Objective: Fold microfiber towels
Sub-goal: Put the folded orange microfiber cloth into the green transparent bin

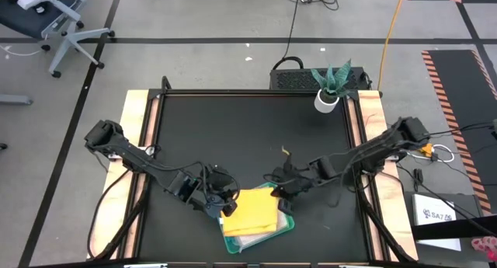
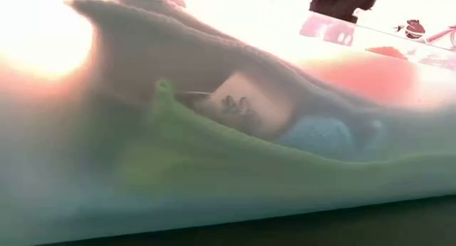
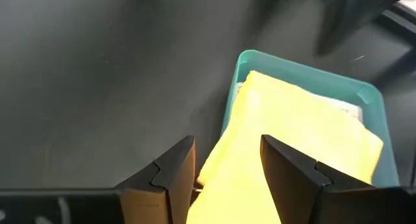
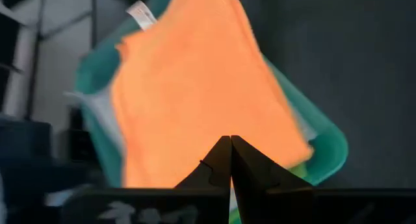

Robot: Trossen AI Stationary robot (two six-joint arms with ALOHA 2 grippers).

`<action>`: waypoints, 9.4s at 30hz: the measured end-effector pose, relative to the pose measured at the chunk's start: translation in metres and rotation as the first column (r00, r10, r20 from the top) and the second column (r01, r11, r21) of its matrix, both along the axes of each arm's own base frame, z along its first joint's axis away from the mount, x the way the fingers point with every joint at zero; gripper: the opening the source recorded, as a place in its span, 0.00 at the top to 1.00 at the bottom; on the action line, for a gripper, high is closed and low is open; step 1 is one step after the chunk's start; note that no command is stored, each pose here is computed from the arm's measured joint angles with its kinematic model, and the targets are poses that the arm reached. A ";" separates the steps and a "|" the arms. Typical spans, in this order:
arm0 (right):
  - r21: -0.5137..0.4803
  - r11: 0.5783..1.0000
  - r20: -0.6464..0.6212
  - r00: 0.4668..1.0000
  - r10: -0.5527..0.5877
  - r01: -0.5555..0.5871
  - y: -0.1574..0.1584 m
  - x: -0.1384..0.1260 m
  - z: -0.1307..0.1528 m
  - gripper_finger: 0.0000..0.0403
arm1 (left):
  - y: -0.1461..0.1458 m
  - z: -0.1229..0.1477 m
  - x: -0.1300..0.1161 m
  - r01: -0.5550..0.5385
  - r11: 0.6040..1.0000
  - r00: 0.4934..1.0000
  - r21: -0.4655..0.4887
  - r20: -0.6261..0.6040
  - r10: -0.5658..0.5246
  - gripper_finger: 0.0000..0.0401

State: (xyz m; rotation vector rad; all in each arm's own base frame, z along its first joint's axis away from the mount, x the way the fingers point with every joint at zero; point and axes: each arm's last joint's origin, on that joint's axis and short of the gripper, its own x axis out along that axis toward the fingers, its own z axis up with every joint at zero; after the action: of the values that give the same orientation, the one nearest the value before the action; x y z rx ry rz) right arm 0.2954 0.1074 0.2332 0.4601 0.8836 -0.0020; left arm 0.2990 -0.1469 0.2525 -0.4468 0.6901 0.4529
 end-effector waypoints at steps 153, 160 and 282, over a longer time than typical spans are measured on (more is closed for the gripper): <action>0.451 0.857 -0.508 0.861 0.016 0.250 0.025 -0.006 -0.036 0.72 | 0.028 -0.002 0.010 0.181 0.963 0.977 0.202 -0.149 -0.152 0.56; 0.443 0.853 -0.536 0.845 0.005 0.276 0.025 -0.008 -0.037 0.71 | 0.028 -0.002 0.010 0.179 0.963 0.977 0.201 -0.148 -0.151 0.56; 0.234 0.970 -0.030 0.998 -0.058 0.063 0.001 -0.034 0.039 0.71 | 0.011 -0.054 0.025 -0.174 0.802 0.966 -0.571 -0.258 0.027 0.57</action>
State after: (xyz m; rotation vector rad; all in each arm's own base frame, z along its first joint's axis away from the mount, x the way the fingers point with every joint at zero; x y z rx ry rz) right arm 0.2617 0.1085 0.2721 0.7095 0.8963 0.0416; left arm 0.3238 -0.1357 0.1983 -1.0400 1.0504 0.3883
